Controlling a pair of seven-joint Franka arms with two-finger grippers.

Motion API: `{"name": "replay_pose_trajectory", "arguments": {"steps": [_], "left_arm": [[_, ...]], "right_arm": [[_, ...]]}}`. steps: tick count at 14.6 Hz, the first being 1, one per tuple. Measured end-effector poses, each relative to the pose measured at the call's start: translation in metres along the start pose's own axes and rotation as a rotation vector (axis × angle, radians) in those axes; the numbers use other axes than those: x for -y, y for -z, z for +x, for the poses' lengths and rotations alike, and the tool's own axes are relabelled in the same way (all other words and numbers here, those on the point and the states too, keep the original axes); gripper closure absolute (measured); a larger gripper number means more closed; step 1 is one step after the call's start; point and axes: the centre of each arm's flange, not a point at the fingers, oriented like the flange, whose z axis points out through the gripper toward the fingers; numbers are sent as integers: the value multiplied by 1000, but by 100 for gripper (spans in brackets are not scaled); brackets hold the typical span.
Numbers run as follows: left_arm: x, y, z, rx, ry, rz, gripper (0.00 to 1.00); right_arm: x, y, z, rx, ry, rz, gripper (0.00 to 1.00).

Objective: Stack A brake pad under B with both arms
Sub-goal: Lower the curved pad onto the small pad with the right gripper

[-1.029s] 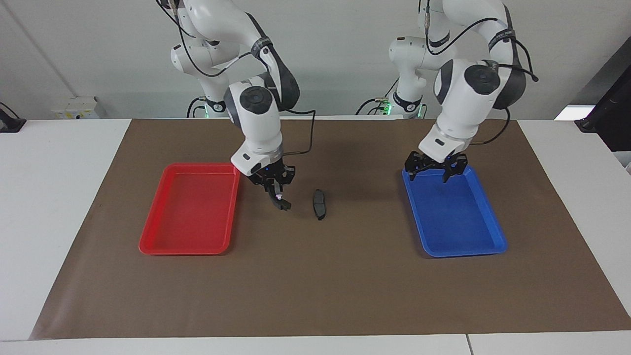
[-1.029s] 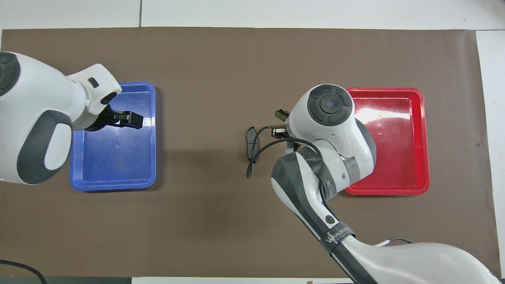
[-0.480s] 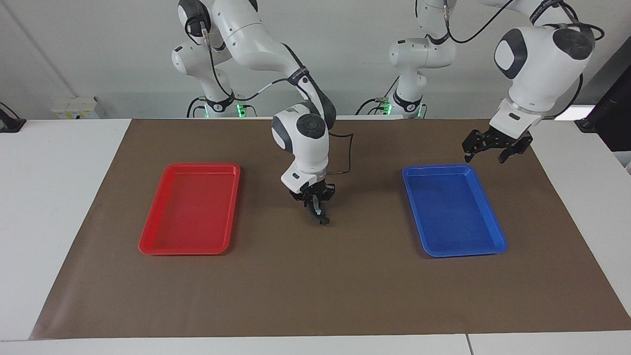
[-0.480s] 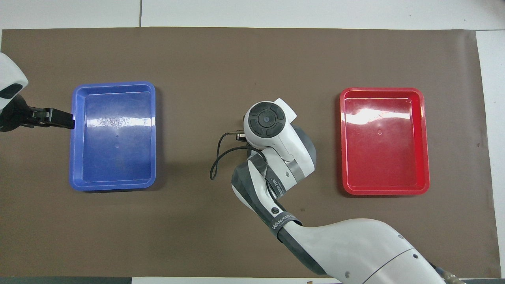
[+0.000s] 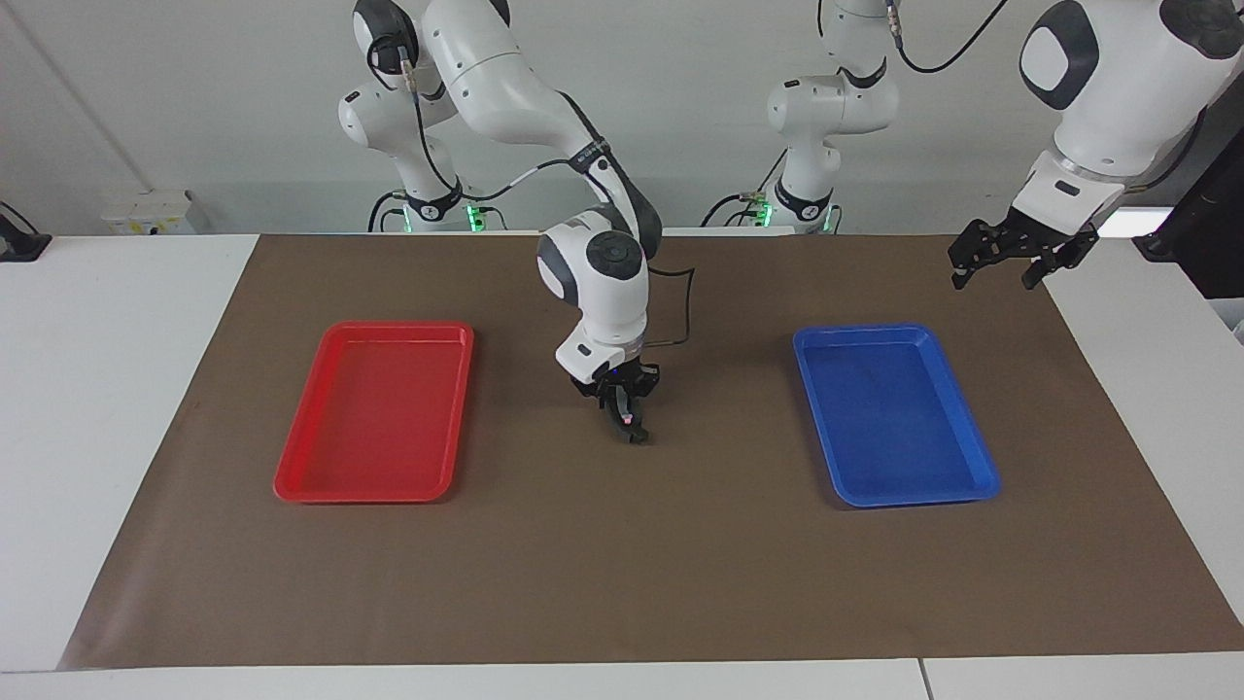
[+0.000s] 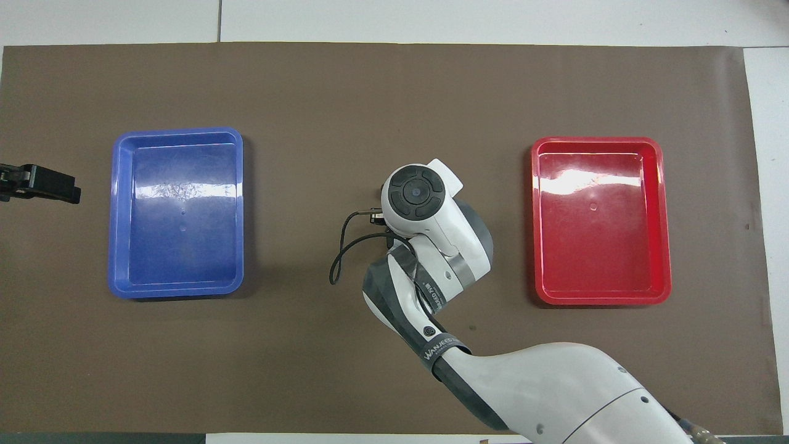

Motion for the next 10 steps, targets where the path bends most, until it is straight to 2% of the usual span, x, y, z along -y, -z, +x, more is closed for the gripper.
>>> {"name": "replay_pose_trajectory", "arguments": {"steps": [10], "left_arm": [[0, -7, 3, 15, 0, -1, 0]], "right_arm": [[10, 0, -7, -15, 18, 12, 57]]}}
